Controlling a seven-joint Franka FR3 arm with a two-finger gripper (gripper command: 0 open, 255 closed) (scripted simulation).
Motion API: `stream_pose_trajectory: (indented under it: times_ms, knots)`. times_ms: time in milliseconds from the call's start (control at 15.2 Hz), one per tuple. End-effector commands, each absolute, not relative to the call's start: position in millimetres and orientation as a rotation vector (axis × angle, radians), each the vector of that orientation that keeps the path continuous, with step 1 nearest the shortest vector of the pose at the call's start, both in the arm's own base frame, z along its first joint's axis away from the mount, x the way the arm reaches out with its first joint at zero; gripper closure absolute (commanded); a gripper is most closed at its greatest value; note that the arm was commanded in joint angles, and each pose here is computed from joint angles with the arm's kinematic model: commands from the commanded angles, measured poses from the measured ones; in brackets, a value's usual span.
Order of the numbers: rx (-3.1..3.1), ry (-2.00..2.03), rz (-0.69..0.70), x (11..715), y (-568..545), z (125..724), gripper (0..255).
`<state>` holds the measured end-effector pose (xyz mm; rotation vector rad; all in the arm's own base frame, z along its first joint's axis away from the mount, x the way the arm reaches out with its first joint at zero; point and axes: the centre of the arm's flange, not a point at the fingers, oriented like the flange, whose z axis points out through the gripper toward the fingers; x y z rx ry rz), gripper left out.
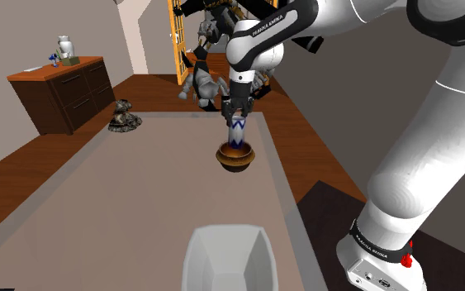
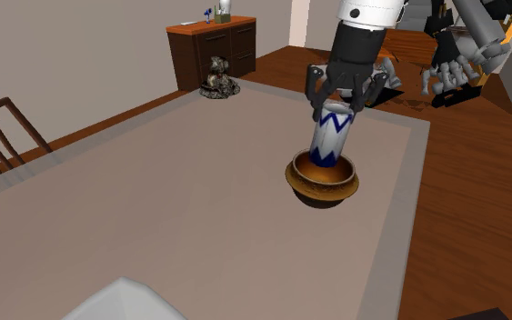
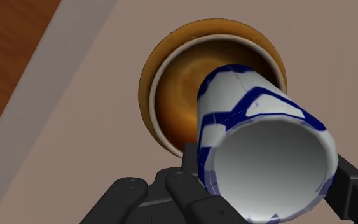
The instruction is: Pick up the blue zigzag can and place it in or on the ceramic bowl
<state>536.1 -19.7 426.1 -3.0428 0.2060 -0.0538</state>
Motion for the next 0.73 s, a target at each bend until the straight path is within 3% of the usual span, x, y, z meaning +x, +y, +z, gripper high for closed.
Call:
stream_pose_trajectory:
  times_ms: [0,660]
  knots:
    - [-3.043,0.206,-0.055,536.2,-18.7,414.8,255]
    - [-3.043,0.206,-0.055,536.2,-18.7,403.7,255]
